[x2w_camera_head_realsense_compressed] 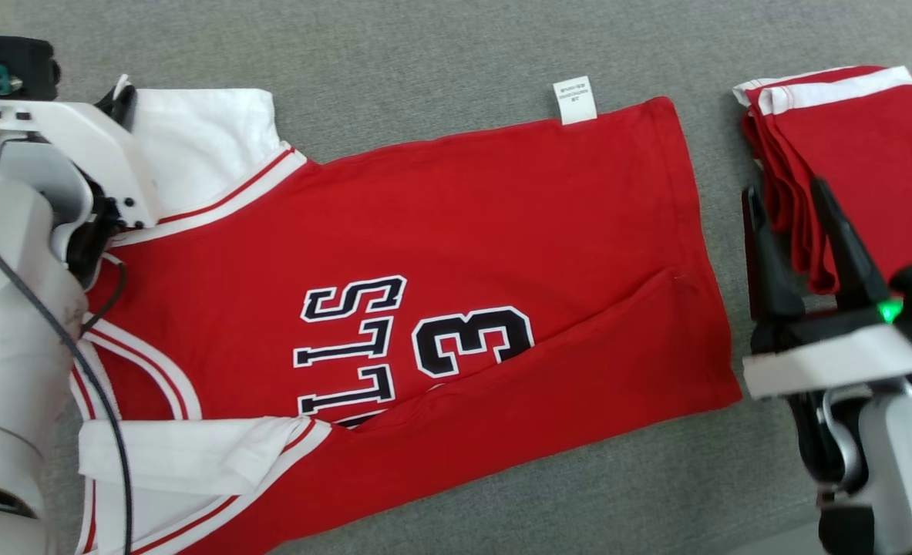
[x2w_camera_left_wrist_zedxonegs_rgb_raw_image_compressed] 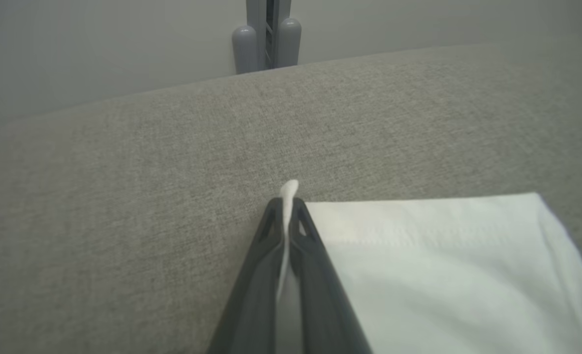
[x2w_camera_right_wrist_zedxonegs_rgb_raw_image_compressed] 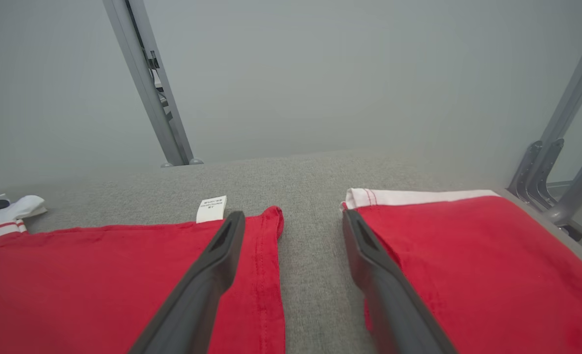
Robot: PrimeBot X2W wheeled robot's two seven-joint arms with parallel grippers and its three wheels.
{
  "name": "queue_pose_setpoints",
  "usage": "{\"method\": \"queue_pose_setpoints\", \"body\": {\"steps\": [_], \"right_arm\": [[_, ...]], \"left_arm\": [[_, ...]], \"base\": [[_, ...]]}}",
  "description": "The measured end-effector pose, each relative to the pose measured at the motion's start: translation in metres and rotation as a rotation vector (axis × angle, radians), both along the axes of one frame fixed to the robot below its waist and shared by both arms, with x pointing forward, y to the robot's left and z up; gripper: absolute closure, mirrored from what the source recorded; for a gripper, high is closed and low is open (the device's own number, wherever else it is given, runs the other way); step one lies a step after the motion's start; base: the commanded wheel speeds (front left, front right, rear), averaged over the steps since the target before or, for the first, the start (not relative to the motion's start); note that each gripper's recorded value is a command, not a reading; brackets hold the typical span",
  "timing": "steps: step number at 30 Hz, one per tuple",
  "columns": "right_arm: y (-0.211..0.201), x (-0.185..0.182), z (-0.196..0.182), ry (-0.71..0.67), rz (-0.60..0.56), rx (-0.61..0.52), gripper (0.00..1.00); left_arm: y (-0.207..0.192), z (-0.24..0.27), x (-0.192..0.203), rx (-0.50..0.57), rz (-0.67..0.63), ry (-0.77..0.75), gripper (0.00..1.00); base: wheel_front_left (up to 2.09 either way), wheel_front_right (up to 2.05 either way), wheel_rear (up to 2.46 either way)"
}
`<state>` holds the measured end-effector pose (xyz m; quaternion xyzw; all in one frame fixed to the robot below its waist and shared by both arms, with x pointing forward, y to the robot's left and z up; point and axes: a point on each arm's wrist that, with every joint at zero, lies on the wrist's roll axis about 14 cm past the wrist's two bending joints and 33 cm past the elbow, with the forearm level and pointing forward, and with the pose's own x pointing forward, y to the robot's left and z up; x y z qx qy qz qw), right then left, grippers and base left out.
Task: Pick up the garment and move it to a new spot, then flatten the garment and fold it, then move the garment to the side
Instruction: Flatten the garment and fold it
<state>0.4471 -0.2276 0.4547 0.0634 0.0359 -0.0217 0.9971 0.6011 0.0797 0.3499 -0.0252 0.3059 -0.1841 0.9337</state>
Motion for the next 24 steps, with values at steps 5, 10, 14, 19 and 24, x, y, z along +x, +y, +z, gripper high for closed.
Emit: {"method": "queue_pose_setpoints", "body": {"steps": [5, 10, 14, 19, 24], "right_arm": [[0.012, 0.045, 0.002, 0.011, 0.084, 0.01, 0.0], [0.031, 0.076, -0.027, 0.148, 0.168, 0.016, 0.0], [0.037, 0.082, -0.06, 0.298, 0.206, 0.002, 0.0], [0.044, 0.085, -0.07, 0.355, 0.227, 0.011, 0.42], [0.038, 0.085, -0.067, 0.357, 0.221, 0.02, 1.0]], "left_arm": [[-0.009, 0.017, 0.0, -0.022, -0.02, -0.039, 1.0], [-0.011, 0.028, -0.002, -0.03, -0.034, -0.066, 1.0], [-0.004, 0.03, -0.007, -0.022, -0.031, -0.048, 1.0], [0.005, 0.033, -0.009, -0.013, -0.027, -0.037, 1.0], [0.004, 0.044, -0.006, -0.031, -0.035, -0.056, 1.0]], "base": [[0.0, 0.0, 0.0], [0.0, 0.0, 0.0], [0.0, 0.0, 0.0], [0.0, 0.0, 0.0], [0.0, 0.0, 0.0]]}}
